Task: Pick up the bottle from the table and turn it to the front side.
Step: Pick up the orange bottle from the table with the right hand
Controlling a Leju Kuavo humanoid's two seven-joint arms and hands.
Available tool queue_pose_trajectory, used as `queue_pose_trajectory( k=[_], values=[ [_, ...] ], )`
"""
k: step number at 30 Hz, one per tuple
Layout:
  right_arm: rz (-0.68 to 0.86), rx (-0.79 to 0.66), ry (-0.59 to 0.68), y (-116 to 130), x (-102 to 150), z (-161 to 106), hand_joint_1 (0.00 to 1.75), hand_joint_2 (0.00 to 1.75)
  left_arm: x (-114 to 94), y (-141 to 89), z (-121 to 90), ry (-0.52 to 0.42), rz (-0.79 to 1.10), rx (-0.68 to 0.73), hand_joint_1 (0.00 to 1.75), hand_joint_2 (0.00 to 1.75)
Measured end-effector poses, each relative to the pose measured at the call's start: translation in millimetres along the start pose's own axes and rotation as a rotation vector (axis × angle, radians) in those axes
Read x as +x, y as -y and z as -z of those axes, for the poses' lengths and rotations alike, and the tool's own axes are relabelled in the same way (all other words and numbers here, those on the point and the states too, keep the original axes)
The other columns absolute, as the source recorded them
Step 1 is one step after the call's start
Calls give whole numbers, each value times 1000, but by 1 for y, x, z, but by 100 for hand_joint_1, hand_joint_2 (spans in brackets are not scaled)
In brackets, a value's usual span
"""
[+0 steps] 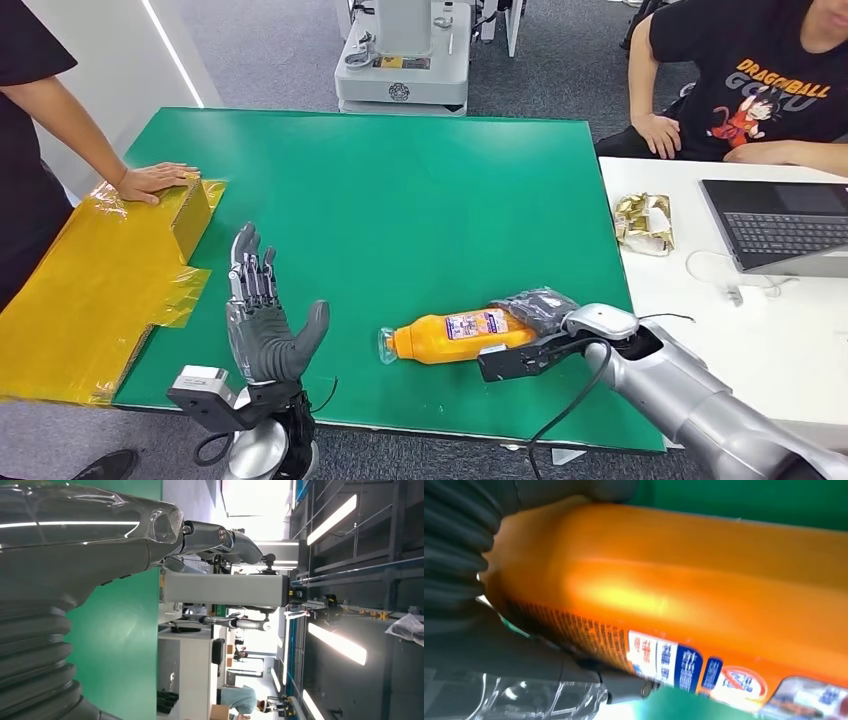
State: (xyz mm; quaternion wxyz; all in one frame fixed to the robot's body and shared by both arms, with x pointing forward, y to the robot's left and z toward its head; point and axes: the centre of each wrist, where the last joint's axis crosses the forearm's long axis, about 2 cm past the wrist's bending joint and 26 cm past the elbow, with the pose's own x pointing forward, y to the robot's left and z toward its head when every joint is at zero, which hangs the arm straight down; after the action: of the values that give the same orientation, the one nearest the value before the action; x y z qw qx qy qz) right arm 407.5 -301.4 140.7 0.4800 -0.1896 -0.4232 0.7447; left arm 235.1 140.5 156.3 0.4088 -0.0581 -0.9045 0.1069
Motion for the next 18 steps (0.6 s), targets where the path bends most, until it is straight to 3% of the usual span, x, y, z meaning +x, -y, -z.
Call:
queue_pose_trajectory(
  k=[9,18],
  values=[
    [39,-304,-4,-25,34,9,175,175,0,-1,-2,3,17,14,0,175],
    [232,-703,11,-38,80,5,175,175,1,0,-5,-1,24,27,0,175]
  ],
)
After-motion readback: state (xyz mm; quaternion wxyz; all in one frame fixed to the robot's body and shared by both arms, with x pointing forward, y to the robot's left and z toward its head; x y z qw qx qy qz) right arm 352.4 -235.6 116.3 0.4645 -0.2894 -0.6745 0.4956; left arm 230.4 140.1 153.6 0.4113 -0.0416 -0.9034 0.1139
